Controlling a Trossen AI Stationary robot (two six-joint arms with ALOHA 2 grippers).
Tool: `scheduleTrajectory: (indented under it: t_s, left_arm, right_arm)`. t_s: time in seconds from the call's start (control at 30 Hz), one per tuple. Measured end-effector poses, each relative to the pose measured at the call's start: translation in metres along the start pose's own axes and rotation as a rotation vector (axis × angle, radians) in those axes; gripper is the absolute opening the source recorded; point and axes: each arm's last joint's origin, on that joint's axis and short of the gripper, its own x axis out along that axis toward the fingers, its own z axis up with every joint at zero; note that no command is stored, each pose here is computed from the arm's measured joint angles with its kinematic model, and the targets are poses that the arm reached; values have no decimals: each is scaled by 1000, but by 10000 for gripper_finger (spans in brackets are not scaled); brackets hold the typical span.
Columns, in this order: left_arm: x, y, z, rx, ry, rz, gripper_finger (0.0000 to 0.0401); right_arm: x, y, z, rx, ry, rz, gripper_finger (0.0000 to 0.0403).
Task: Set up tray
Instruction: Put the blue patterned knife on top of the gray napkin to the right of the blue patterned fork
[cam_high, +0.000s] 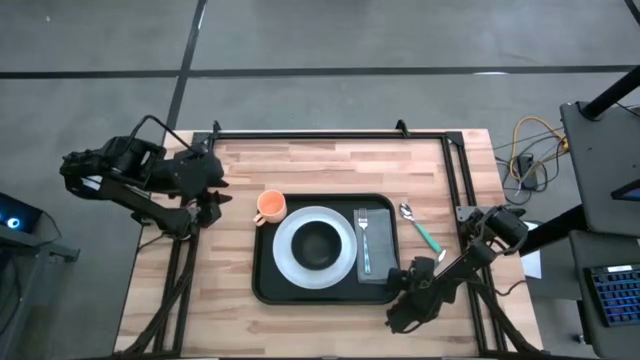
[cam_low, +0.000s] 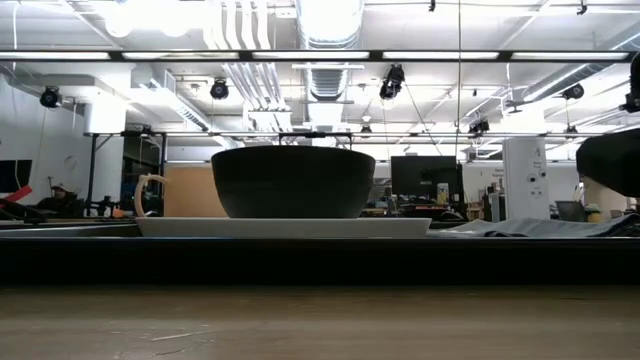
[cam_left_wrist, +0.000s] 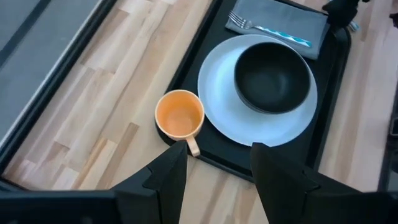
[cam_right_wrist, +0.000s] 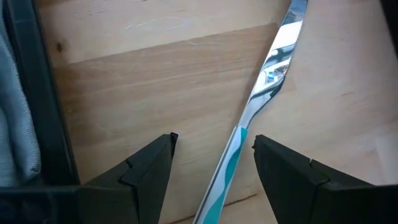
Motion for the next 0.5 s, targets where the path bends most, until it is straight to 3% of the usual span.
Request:
scheduleTrajectory:
  t_s: [0.5]
  left_arm:
    - [0, -1, -1, -56, 22, -32, 158]
  right_arm:
    - [10, -14, -7, -52, -35, 103, 219]
